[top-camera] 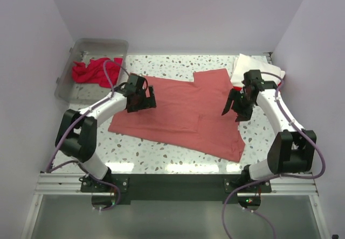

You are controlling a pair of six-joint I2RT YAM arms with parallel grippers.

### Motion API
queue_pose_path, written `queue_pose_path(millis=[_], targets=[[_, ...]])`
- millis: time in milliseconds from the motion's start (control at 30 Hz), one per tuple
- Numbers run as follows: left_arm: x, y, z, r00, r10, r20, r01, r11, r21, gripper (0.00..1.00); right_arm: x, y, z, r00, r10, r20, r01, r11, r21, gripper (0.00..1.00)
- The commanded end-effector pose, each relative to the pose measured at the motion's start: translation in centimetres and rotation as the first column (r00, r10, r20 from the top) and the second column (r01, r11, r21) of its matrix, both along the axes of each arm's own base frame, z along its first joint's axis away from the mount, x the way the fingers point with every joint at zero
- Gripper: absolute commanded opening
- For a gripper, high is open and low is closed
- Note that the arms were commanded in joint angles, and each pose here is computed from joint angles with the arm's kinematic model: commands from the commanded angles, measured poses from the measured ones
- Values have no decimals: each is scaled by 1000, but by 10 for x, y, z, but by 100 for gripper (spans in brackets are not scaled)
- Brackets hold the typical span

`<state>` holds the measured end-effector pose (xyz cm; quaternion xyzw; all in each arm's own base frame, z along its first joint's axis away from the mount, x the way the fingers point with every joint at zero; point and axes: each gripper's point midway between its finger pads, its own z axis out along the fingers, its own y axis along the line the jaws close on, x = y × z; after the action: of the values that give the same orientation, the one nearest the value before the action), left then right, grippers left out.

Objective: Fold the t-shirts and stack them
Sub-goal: Fold the tshirt

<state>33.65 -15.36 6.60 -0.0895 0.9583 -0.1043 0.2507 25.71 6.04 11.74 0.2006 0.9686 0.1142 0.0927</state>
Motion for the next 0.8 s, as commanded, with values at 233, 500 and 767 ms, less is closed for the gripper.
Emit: queue_pose_path(millis=[233, 500, 767], targets=[[51, -4, -27, 1000, -19, 4, 18, 998, 66, 100, 76, 9, -45, 995, 61, 83, -65, 997, 42, 69], [29, 9, -60, 999, -24, -38, 28, 993, 111, 100, 46, -4, -96, 997, 40, -73, -42, 999, -28, 67], [-7, 25, -80, 995, -5, -97, 18, 990, 136, 100, -17, -18, -119, 959, 0, -283, -29, 995, -97, 67]])
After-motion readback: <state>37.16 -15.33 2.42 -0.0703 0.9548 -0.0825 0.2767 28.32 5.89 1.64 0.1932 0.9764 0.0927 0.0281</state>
